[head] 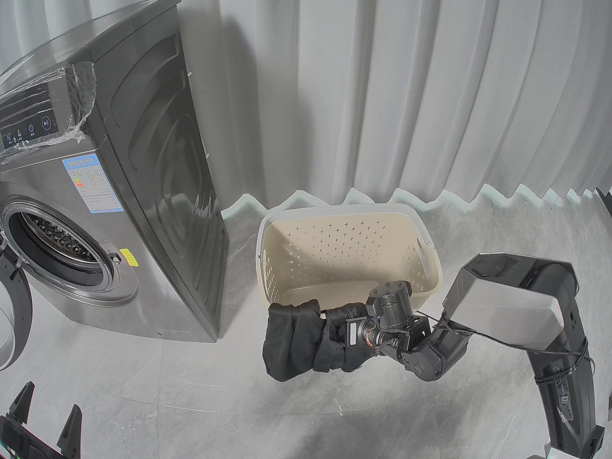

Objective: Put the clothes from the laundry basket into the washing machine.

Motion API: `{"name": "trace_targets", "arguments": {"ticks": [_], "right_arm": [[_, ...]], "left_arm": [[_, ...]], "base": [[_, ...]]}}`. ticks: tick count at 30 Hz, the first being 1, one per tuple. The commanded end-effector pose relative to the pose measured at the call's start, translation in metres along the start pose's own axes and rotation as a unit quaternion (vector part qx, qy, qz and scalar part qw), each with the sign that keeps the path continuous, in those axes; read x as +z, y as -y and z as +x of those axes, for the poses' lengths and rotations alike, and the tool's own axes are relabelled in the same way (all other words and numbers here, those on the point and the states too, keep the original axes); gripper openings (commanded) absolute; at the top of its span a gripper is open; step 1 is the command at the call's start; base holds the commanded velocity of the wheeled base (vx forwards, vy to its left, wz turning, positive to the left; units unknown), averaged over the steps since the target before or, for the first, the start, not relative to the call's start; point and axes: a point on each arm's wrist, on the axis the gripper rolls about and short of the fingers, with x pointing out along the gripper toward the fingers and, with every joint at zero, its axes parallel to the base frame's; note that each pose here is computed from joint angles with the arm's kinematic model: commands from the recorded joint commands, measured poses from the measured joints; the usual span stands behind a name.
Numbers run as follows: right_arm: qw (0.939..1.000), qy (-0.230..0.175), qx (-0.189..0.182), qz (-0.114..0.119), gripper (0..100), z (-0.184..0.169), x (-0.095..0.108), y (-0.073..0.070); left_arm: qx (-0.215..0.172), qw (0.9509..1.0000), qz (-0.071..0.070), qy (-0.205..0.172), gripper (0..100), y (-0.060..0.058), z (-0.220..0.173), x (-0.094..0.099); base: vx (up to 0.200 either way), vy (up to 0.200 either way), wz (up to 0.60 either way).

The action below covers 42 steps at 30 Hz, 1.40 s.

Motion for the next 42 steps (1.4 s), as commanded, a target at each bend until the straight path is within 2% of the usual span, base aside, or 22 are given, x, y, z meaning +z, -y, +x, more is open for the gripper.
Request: {"name": "trace_targets", "arguments": {"ticks": [1,6,10,16,17,18,19,21,22,23,24,25,26,28,31,33,34,37,40,42], "right_arm": [[1.0000,0.002,0.001,0.001,0,-0.001,0.001,0.000],[1.0000,0.002,0.004,-0.001,0,-0.010,0.002,-0.003],[0.9999,0.014,0.006,0.001,0,-0.029,0.015,-0.004],[0.9974,0.065,0.031,0.003,0,-0.085,0.049,-0.012],[0.9974,0.065,0.031,0.003,0,-0.085,0.049,-0.012],[0.9956,0.084,0.043,0.003,0,-0.103,0.059,-0.016],[0.9956,0.084,0.043,0.003,0,-0.103,0.059,-0.016],[0.9917,0.114,0.059,0.002,0,-0.135,0.073,-0.019],[0.9917,0.114,0.059,0.002,0,-0.135,0.073,-0.019],[0.9883,0.137,0.065,-0.012,0,-0.154,0.080,-0.019],[0.9846,0.159,0.071,-0.015,0,-0.167,0.087,-0.019],[0.9827,0.169,0.074,-0.015,0,-0.172,0.091,-0.019],[0.9767,0.197,0.084,-0.013,0,-0.187,0.100,-0.021],[0.9689,0.226,0.100,-0.008,0,-0.207,0.111,-0.023],[0.9604,0.253,0.117,-0.007,0,-0.234,0.118,-0.022],[0.9604,0.253,0.117,-0.007,0,-0.234,0.118,-0.022],[0.9553,0.269,0.121,-0.013,0,-0.252,0.121,-0.017],[0.9470,0.295,0.125,-0.019,0,-0.274,0.121,-0.010],[0.9420,0.311,0.124,-0.027,0,-0.283,0.122,-0.007],[0.9415,0.314,0.115,-0.038,0,-0.285,0.123,-0.006]], "left_arm": [[0.000,1.0000,0.000,0.000,100,0.000,0.000,-0.005],[0.000,1.0000,0.000,0.000,100,0.000,0.000,-0.005],[0.000,1.0000,0.000,0.000,100,0.000,0.000,-0.005],[0.001,1.0000,0.000,0.000,100,0.000,0.000,-0.005],[0.001,1.0000,0.000,0.000,100,0.000,0.000,-0.005],[0.001,1.0000,0.000,0.000,100,0.000,0.000,-0.005],[0.001,1.0000,0.000,0.000,100,0.000,0.000,-0.005],[0.001,1.0000,0.000,0.001,100,0.000,0.000,-0.005],[0.001,1.0000,0.000,0.001,100,0.000,0.000,-0.005],[0.001,1.0000,0.000,0.000,100,0.000,0.000,-0.005],[0.001,1.0000,0.000,0.001,100,0.000,0.000,-0.005],[0.001,1.0000,0.000,0.001,100,0.000,0.000,-0.005],[0.001,1.0000,0.000,0.001,100,0.000,0.000,-0.005],[0.001,1.0000,0.000,0.001,100,0.000,0.000,-0.005],[0.001,1.0000,0.000,0.000,100,0.000,0.000,-0.005],[0.001,1.0000,0.000,0.000,100,0.000,0.000,-0.005],[0.000,1.0000,0.000,0.001,100,0.000,0.000,-0.005],[0.000,1.0000,0.000,0.000,100,0.000,0.000,-0.005],[0.000,1.0000,0.000,0.000,100,0.000,0.000,-0.005],[0.000,1.0000,0.000,0.000,100,0.000,0.000,-0.005]], "base": [[0.000,0.000,0.00],[0.000,0.000,0.00],[0.000,0.000,0.00],[0.000,0.000,0.00],[0.000,0.000,0.00],[0.000,0.000,0.00],[0.000,0.000,0.00],[0.000,0.000,0.00],[0.000,0.000,0.00],[0.000,0.000,0.00],[0.000,0.000,0.00],[0.000,0.000,0.00],[0.000,0.000,0.00],[0.000,0.000,0.00],[0.000,0.000,0.00],[0.000,0.000,0.00],[0.000,0.000,0.00],[0.000,0.000,0.00],[0.000,0.000,0.00],[0.000,0.000,0.00]]}}
